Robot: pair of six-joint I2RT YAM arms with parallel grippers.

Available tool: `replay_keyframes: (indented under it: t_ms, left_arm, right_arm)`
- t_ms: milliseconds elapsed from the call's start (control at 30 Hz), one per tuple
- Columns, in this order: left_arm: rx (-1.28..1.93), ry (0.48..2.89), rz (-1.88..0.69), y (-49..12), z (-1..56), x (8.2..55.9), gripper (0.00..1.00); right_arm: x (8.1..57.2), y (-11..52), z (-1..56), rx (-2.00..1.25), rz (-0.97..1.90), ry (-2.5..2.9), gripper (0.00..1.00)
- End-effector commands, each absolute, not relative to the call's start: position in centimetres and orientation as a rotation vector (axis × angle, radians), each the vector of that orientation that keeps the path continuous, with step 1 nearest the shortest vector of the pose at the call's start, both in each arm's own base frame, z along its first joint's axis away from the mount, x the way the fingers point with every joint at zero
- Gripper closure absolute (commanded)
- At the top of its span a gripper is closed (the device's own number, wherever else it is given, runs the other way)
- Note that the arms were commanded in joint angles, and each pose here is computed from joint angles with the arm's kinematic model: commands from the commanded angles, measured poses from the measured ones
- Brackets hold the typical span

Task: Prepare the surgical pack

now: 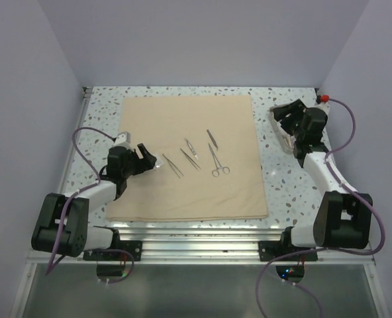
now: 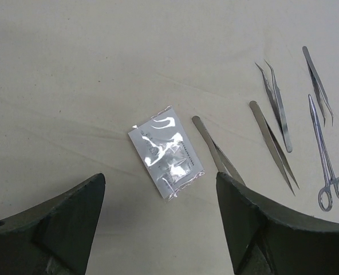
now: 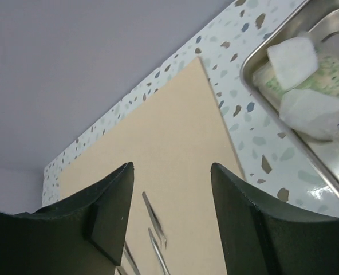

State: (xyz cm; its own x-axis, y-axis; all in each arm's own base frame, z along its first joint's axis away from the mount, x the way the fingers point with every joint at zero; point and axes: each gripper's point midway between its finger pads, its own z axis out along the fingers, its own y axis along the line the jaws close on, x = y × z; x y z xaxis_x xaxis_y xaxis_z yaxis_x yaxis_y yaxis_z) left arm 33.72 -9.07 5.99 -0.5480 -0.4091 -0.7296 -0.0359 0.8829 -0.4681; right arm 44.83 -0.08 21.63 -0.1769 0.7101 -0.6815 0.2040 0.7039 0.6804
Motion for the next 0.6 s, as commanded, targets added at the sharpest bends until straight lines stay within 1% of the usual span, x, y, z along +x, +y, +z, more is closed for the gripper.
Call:
replay_keyframes:
  t_ms: [0,133,267,400,567]
  left_arm:
    - [-0.311,2.096,-0.531,-9.8,7.0,35.2,0.19]
    - [-0.320,2.154,-0.532,-10.1,5.4,35.5,0.21]
    - [-0.318,2.179,-0.585,-11.0,5.1,36.1,0.24]
    - [-0.344,2.234,-0.628,-11.7,4.2,36.1,0.25]
    - [-0.362,2.283,-0.663,-12.1,3.2,36.2,0.31]
  right_arm:
    - [43.3,2.6,21.7,0.617,0.583,1.766,0.41]
    - [41.6,4.9,21.5,0.543,0.617,1.800,0.41]
    - [40.2,7.1,20.6,0.472,0.661,1.849,0.41]
    - [39.1,7.8,19.7,0.445,0.671,1.872,0.41]
    - [38.6,8.1,19.7,0.432,0.688,1.855,0.41]
